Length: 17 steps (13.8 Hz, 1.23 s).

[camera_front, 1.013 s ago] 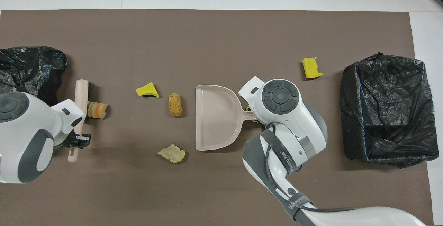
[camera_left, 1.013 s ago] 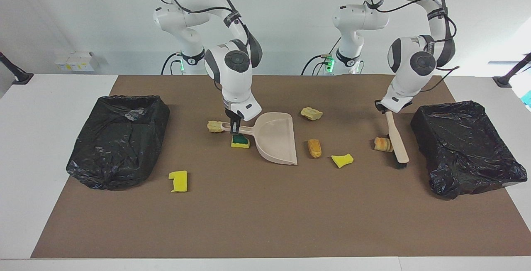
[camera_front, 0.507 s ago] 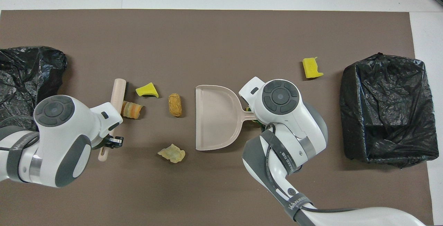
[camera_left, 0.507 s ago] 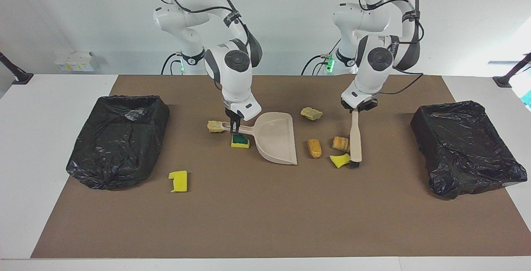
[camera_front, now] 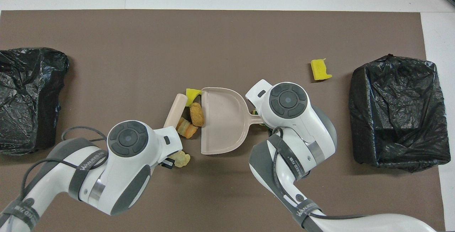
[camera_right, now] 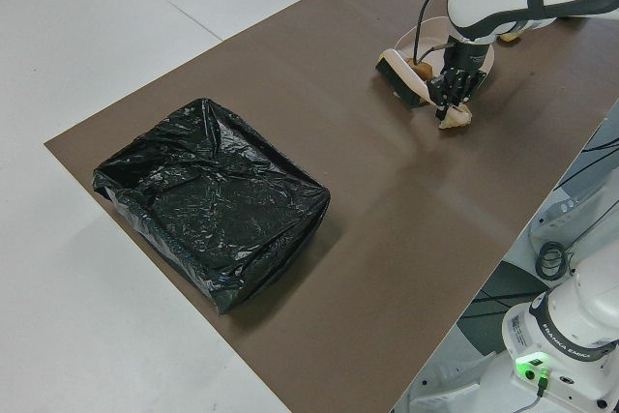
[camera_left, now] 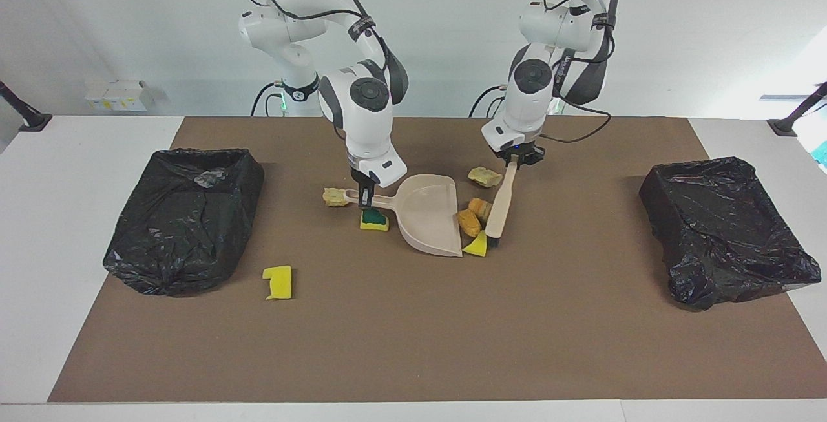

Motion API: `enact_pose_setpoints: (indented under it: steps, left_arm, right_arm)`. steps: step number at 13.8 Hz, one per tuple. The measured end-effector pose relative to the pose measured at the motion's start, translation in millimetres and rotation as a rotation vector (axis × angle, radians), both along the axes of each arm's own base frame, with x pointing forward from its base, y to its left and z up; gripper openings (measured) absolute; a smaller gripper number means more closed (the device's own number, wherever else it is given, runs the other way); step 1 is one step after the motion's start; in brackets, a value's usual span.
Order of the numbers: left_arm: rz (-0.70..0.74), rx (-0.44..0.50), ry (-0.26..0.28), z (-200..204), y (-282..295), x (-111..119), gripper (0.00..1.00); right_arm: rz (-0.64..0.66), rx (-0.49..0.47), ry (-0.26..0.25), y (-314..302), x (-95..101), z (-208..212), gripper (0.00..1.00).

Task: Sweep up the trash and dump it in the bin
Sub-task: 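Push the bread into the dustpan with the brush in the left gripper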

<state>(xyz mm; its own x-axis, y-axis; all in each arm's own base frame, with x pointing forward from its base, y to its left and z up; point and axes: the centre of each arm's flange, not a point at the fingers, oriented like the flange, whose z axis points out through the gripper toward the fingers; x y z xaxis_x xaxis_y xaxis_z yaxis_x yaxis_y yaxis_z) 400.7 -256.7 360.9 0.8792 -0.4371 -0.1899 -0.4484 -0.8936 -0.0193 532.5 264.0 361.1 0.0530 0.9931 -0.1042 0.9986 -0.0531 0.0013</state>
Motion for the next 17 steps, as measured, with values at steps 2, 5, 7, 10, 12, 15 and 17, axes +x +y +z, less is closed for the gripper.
enact_pose_setpoints:
  steps: [2, 5, 7, 10, 12, 15, 17]
  left_arm:
    - [-0.001, -0.056, 0.029, 3.4, -26.6, -16.0, 0.26]
    - [0.039, -0.114, 0.046, 17.6, -62.6, -33.3, 0.26]
    - [0.095, -0.102, 0.05, 28.6, -78.4, -41.6, 0.26]
    - [0.229, -0.048, 0.091, 49.9, -72.4, -43.0, 0.26]
    - [0.382, 0.006, 0.113, 70.1, -61.6, -50.9, 0.26]
    - [0.547, 0.092, 0.138, 87.6, -51.6, -68.0, 0.26]
    - [0.592, 0.125, 0.159, 87.2, -46.9, -76.5, 0.26]
  right_arm:
    - [-0.001, 0.0, 0.0, -0.1, -0.2, -0.1, 0.33]
    - [-0.003, -0.001, 0.001, -0.3, -0.5, -0.5, 0.33]
    - [-0.006, -0.002, 0.003, -1.3, -0.9, -1.8, 0.33]
    - [-0.01, -0.003, 0.005, -3.8, -0.4, -2.8, 0.33]
    - [-0.011, -0.004, 0.006, -4.3, -0.2, -3.0, 0.33]
    - [-0.011, -0.004, 0.006, -4.4, -0.3, -3.1, 0.33]
    - [-0.009, -0.004, 0.006, -4.5, -0.3, -3.2, 0.33]
